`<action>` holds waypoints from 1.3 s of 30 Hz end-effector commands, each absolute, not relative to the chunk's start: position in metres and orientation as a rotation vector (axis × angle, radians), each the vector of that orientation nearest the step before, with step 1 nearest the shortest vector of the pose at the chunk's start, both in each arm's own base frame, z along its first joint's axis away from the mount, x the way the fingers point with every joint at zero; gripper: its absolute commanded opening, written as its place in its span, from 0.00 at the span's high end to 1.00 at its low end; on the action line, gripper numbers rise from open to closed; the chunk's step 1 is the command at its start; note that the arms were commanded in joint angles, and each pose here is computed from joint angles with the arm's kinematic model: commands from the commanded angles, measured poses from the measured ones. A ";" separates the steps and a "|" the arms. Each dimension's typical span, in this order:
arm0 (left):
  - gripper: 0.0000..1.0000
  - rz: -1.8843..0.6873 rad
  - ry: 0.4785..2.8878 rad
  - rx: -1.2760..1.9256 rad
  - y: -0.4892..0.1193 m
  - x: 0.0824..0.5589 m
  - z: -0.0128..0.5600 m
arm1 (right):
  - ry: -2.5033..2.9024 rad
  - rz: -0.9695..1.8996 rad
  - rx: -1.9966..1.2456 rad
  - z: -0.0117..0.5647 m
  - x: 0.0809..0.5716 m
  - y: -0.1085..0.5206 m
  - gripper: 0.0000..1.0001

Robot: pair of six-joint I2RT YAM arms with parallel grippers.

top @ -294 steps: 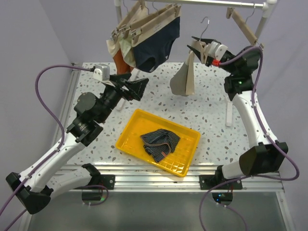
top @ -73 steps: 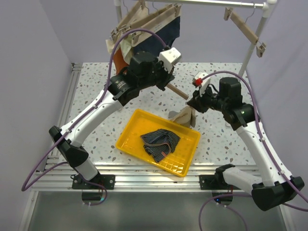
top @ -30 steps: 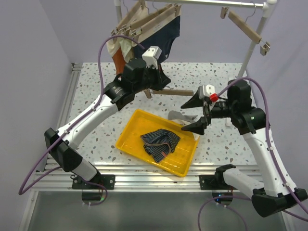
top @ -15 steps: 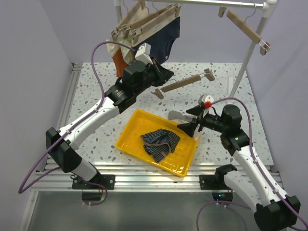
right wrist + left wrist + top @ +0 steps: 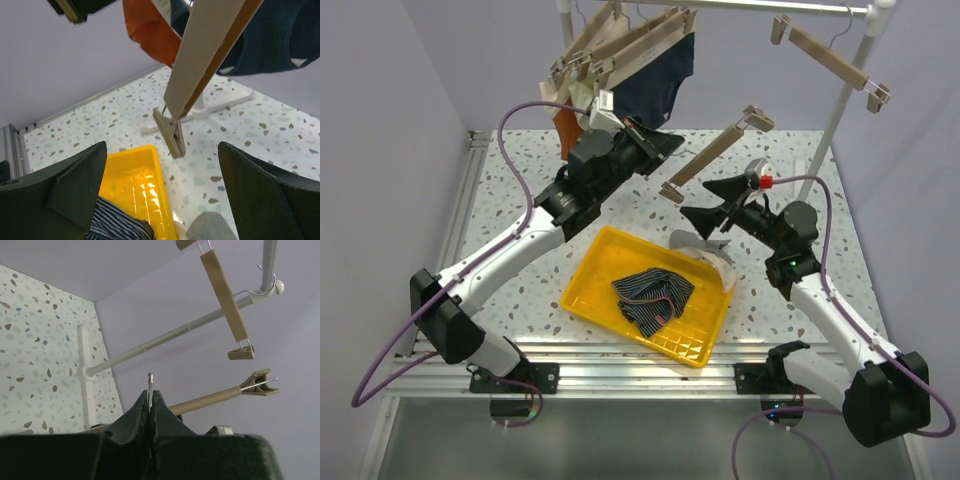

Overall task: Remove the underwear clipped to the hanger
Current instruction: Place the hanger at the clothesline.

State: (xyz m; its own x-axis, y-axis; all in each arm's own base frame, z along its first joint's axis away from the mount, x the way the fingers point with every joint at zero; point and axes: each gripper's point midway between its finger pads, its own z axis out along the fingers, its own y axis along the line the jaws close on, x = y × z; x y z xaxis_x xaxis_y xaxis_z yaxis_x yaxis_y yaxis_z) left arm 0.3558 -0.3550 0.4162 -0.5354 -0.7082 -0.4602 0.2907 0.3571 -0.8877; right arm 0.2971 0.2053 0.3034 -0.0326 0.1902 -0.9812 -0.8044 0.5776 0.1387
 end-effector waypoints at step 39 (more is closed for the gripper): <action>1.00 -1.596 1.426 -0.314 -0.343 0.318 0.498 | 1.137 1.271 -0.500 0.417 0.302 0.237 0.95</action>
